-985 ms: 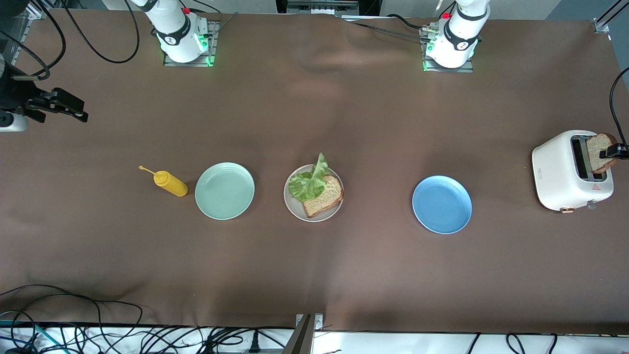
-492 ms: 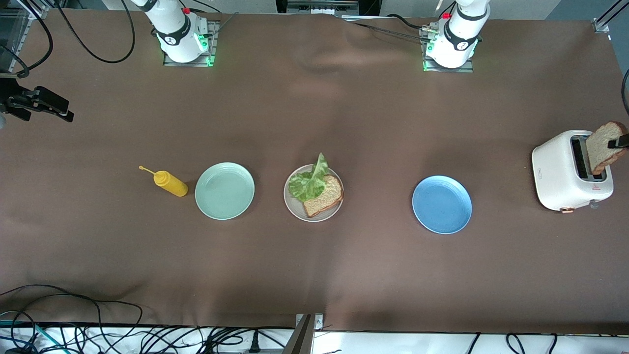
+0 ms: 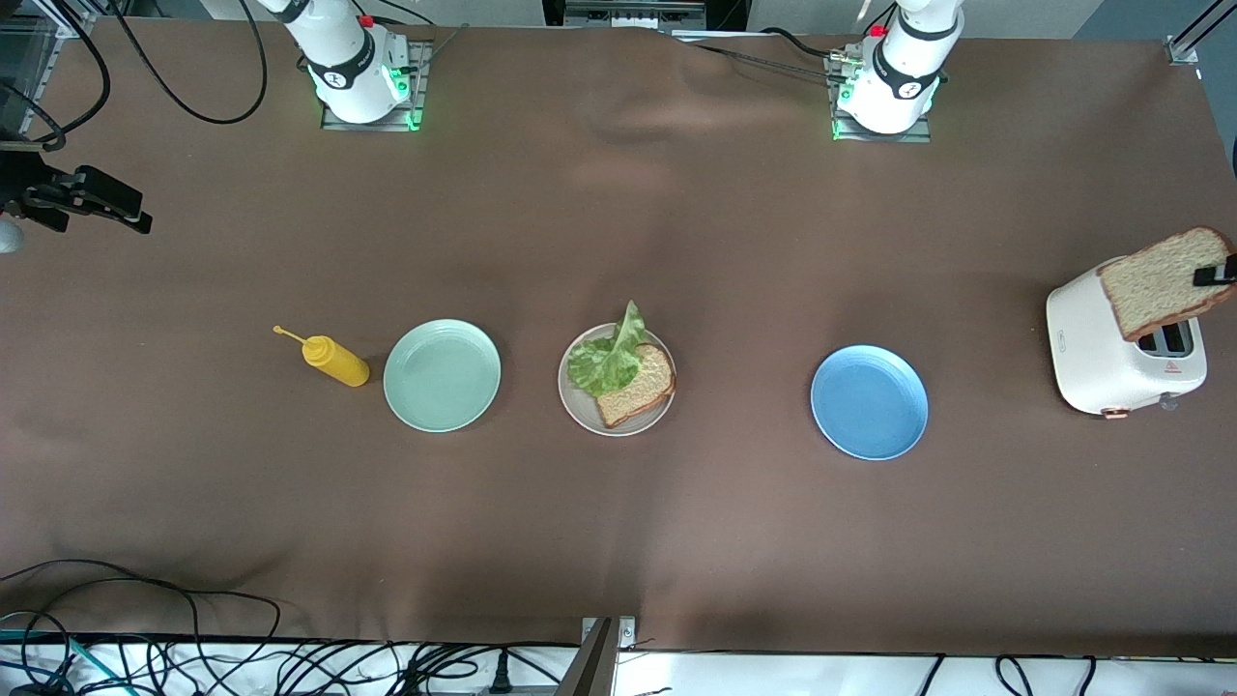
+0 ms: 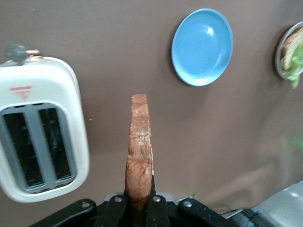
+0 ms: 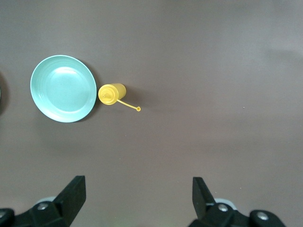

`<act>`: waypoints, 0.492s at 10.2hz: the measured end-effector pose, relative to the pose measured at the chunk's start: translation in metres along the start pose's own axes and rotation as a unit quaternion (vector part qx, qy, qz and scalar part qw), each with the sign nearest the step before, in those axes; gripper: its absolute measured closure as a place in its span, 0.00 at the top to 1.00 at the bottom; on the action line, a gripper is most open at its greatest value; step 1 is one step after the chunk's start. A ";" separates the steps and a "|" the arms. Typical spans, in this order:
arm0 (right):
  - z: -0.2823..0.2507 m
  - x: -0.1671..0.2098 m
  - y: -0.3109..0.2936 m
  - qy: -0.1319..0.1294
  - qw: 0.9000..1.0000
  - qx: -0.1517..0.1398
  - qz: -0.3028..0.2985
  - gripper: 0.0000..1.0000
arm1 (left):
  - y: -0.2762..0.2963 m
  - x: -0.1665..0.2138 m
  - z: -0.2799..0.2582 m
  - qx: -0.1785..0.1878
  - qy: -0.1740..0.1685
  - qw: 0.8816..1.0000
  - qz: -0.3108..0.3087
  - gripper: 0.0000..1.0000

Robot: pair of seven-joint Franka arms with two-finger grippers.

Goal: Make sandwich on beige plate with both arms
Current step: 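Lift the bread slice out and carry it toward the beige plate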

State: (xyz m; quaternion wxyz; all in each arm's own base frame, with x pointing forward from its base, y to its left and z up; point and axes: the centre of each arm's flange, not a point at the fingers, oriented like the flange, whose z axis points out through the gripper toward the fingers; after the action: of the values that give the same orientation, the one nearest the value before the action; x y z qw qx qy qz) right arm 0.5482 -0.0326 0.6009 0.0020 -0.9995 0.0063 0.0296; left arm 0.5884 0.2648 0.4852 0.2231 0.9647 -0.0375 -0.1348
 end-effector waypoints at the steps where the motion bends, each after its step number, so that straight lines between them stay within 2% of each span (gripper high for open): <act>1: 0.000 0.000 0.000 0.000 1.000 0.000 0.000 1.00 | 0.017 0.012 0.012 -0.025 -0.006 1.000 -0.016 0.10; 5: 0.000 0.000 0.000 0.000 1.000 0.000 0.000 1.00 | 0.131 0.085 0.082 -0.121 -0.037 0.991 -0.039 0.10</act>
State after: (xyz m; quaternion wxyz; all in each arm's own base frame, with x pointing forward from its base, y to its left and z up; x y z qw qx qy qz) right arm 0.5480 -0.0331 0.6012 0.0023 -0.9995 0.0068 0.0301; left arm 0.6462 0.1015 0.4517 0.3311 0.9258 0.0084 -0.1824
